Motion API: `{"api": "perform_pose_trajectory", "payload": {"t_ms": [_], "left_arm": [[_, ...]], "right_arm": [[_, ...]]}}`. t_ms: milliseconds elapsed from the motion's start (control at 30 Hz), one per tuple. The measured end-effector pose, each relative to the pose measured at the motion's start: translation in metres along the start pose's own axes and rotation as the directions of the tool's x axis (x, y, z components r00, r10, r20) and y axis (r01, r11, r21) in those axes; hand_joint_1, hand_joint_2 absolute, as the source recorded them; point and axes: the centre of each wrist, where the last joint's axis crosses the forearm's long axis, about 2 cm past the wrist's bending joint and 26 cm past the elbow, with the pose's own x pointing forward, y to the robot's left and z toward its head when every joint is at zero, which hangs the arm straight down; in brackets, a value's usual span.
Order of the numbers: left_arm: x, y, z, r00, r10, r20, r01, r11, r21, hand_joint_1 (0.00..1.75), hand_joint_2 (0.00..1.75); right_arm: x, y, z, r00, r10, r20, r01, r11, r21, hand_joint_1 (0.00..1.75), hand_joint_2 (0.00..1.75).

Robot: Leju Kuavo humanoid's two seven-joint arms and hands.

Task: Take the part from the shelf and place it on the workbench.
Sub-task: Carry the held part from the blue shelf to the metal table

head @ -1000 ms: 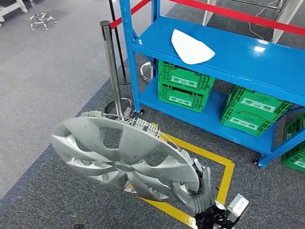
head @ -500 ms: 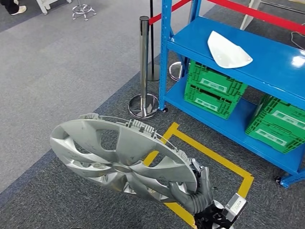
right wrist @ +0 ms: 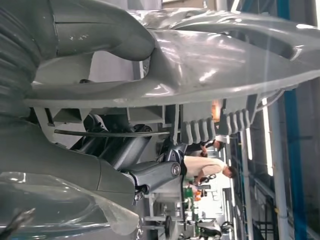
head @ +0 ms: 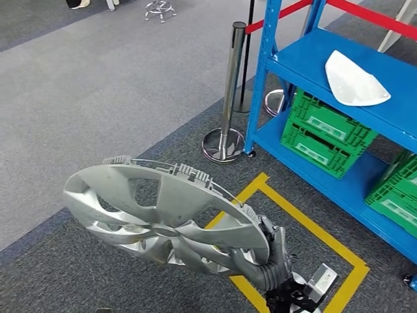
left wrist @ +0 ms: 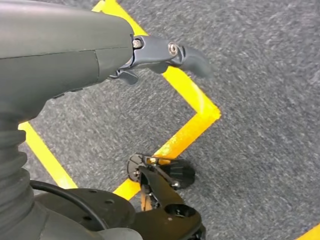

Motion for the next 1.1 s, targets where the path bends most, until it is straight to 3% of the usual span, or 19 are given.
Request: {"api": "perform_pose_trajectory", "payload": {"t_ms": [1100], "left_arm": [[-0.0010,-0.0030,0.0024,1.000,0.019,0.001,-0.019,1.000,0.019,0.00,1.75]], "right_arm": [[0.0004,-0.0050,-0.0051,1.000,0.011,0.009,-0.012,0.998,0.069,1.75,1.75]]}}
